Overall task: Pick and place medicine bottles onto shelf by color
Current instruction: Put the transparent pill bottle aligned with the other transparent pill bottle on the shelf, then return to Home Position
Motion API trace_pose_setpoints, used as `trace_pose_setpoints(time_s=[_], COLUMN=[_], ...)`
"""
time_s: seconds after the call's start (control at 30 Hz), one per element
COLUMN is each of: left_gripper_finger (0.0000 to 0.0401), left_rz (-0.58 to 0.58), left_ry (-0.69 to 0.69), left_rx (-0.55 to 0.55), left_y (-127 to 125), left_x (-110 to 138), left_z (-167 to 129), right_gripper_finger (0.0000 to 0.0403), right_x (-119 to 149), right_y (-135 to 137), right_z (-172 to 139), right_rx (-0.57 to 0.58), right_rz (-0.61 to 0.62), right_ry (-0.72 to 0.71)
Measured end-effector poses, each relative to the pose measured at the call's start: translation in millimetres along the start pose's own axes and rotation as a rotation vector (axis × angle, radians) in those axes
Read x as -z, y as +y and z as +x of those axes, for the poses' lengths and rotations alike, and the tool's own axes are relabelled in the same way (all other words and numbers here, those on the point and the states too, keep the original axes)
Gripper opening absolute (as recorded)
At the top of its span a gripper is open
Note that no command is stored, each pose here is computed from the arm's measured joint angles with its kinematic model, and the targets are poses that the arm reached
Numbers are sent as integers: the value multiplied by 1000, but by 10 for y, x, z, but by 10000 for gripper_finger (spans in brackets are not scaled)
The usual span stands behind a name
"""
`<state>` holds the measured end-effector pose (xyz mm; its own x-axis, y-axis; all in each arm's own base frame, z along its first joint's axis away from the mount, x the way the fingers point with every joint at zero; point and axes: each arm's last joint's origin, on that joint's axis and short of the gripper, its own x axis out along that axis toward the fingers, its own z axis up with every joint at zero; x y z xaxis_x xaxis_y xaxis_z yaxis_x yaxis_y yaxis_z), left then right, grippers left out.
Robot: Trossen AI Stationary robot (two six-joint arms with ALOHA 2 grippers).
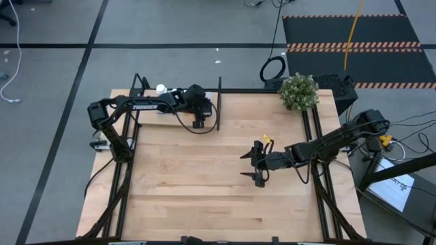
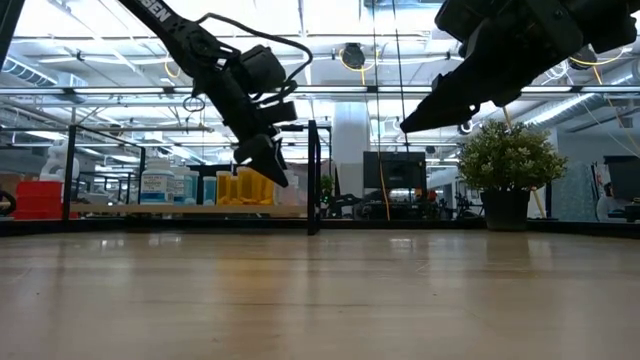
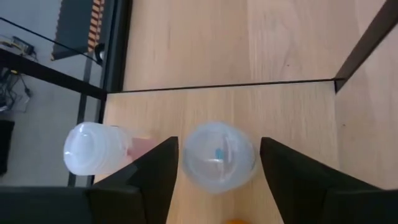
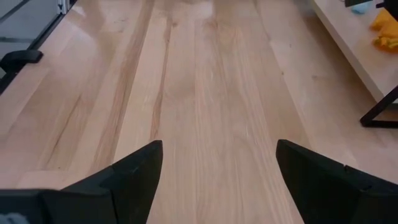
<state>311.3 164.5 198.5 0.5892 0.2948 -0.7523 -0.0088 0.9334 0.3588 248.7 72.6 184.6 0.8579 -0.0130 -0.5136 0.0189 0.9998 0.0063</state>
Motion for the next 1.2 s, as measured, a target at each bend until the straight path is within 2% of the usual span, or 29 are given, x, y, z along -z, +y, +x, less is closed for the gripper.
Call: trace_pose_setpoints(time_s=[0.17, 0.67, 0.77, 0.97, 1.07, 1.2], left_gripper_finger=[242, 244, 244, 244, 244, 243], left_rz=[12, 104, 114, 98, 22, -103], left_ry=[-2, 33, 24, -87, -119, -158], left_rx=[-1, -53, -58, -119, -163, -137], left_y=[0, -29, -39, -54, -90, -210], left_x=[-3, -47, -80, -264, -317, -320], left_z=[-3, -18, -100, -548, -868, -1280], right_gripper_finger=[310, 310, 310, 310, 310, 298], right_x=[-3, -3, -4, -15, -49, -140], right_y=[-1, -1, 0, -1, -20, -58], right_z=[-3, -3, -4, -3, -29, -134], right_rx=[0, -1, -1, -1, 2, 4], right_rz=[1, -3, -3, -15, -18, -48], right_ry=[-1, -1, -2, -13, -34, -87])
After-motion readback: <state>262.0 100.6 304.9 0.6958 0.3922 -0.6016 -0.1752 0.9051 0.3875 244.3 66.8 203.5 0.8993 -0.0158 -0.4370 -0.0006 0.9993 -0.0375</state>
